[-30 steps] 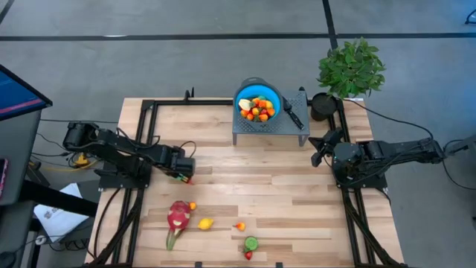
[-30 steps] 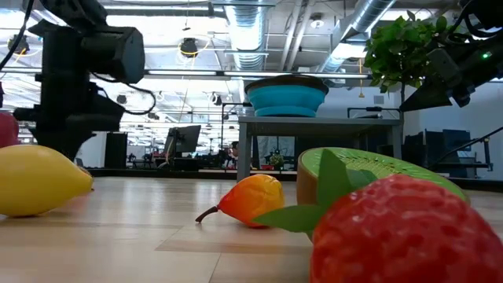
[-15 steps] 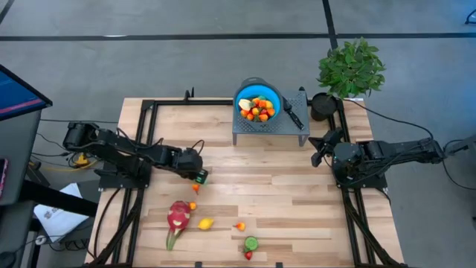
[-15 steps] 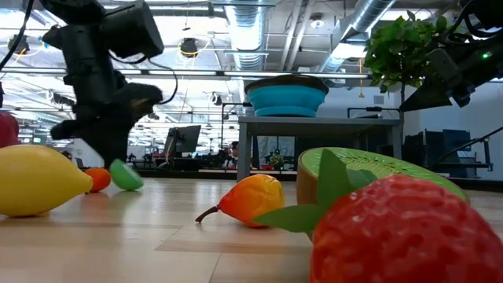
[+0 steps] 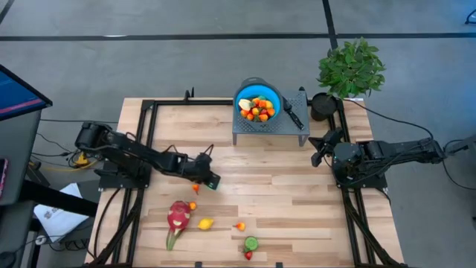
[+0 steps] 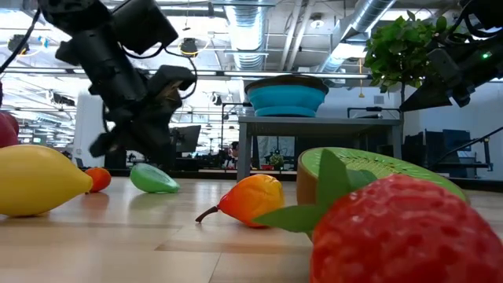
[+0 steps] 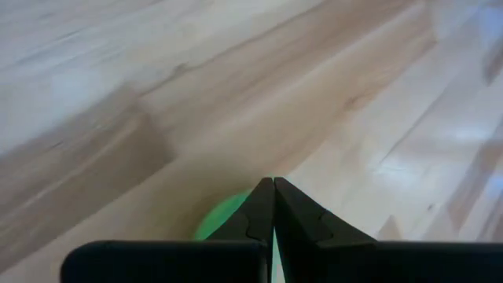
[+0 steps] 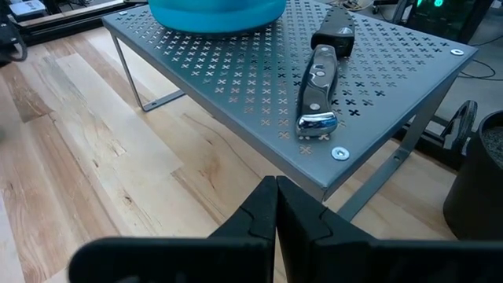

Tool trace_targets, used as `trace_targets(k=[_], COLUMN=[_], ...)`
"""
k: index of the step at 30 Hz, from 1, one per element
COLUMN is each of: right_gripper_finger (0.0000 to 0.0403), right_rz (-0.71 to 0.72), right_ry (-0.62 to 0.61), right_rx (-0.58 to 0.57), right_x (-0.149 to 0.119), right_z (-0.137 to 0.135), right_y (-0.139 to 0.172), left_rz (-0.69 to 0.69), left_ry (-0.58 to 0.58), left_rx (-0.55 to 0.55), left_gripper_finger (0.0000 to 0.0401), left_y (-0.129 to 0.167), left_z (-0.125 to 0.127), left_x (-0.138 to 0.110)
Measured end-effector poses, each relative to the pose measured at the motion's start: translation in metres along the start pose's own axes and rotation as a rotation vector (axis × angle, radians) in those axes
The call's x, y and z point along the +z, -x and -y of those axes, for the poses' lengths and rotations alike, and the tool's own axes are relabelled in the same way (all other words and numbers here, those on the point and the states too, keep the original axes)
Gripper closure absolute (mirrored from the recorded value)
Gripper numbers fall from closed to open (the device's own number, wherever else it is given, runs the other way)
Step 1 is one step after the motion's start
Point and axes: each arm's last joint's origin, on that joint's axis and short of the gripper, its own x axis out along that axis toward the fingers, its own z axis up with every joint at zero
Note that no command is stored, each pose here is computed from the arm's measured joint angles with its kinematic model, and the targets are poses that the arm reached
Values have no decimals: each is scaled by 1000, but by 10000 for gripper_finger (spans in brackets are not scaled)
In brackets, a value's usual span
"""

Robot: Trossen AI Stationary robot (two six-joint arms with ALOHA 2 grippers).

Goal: Pick & Place Fruit
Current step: Put the green pear into the strainer bowl

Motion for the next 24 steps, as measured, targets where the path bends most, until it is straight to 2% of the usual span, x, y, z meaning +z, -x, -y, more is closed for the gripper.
trace_targets(k=[6,12,14,19,24], right_gripper_finger=[403,403,403,403,403], right_rz=[0,0,0,1,37], right_ry=[0,0,-1,-2,-4], right_rx=[0,0,0,-1,-71], right_x=[0,0,0,0,1], right_z=[0,0,0,0,2], right_y=[0,0,0,0,0], left_rz=[90,228,295,531,830], left_ry=[-121,-405,-454,-437,-301], left_rx=[-19,-109,-130,-93,91], left_gripper_finger=[400,400,400,400,400], left_y=[-2,29,43,76,95], left_z=[9,28,31,34,31], left_x=[5,24,30,46,57])
